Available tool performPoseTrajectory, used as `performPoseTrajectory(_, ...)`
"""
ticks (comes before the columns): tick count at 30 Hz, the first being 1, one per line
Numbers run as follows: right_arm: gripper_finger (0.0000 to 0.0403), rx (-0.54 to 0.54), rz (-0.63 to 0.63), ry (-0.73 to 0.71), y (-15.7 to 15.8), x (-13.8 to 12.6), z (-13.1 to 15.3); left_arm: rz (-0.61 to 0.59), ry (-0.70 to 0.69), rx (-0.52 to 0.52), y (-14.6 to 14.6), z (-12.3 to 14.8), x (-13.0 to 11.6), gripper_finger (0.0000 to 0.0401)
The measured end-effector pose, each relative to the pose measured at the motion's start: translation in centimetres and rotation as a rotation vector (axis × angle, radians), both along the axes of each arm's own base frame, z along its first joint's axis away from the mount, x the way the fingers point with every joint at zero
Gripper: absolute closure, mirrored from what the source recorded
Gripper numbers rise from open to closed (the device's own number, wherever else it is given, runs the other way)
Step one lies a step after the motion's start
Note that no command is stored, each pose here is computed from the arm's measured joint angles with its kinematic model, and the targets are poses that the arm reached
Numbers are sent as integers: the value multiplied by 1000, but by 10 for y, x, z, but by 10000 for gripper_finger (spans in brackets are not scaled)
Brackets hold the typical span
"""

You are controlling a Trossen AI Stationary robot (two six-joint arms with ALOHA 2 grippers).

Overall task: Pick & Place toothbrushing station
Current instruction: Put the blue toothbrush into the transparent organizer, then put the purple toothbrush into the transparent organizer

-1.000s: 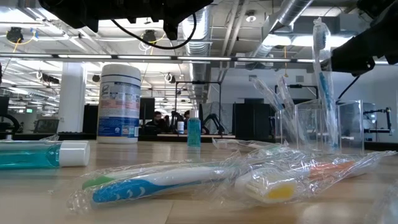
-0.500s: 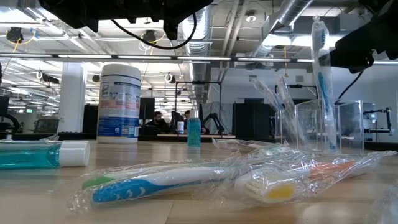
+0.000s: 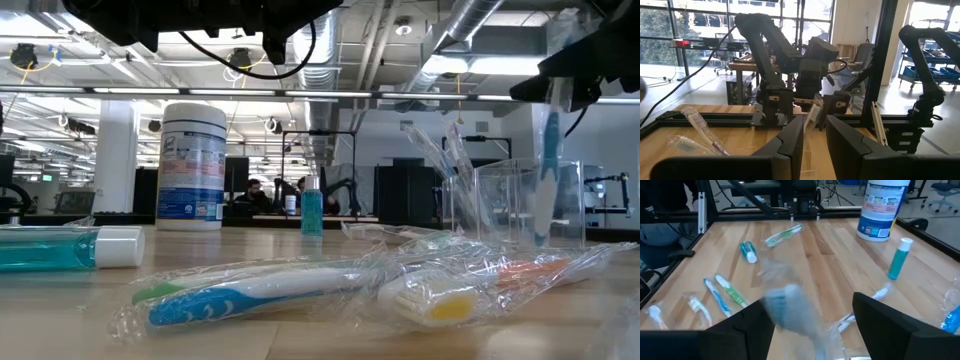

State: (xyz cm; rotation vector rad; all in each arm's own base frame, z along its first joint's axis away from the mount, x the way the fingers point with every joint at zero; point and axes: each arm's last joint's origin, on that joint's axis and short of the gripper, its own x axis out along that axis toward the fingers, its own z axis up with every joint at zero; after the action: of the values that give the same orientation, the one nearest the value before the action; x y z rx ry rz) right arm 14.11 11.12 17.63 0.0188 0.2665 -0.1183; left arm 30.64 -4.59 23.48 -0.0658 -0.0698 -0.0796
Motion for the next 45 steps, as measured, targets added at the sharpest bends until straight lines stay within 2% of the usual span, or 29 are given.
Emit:
performPoseTrajectory(16,155,-70,40,-76,4,3,13,2,0,0,0,0,0,325)
performPoseTrajectory(23,155,-123,68,-135,14,10,44,3,9,2,0,-1,0,325)
performPoseTrajectory(31,155,-170,84,-150,22,17,83,96,151,25,7,-15,1,325)
performPoseTrajectory(37,155,-206,32,-127,22,18,100,144,222,84,20,-27,5,325)
performPoseTrajectory(45,155,-232,36,-116,23,19,106,136,358,117,28,-64,35,325)
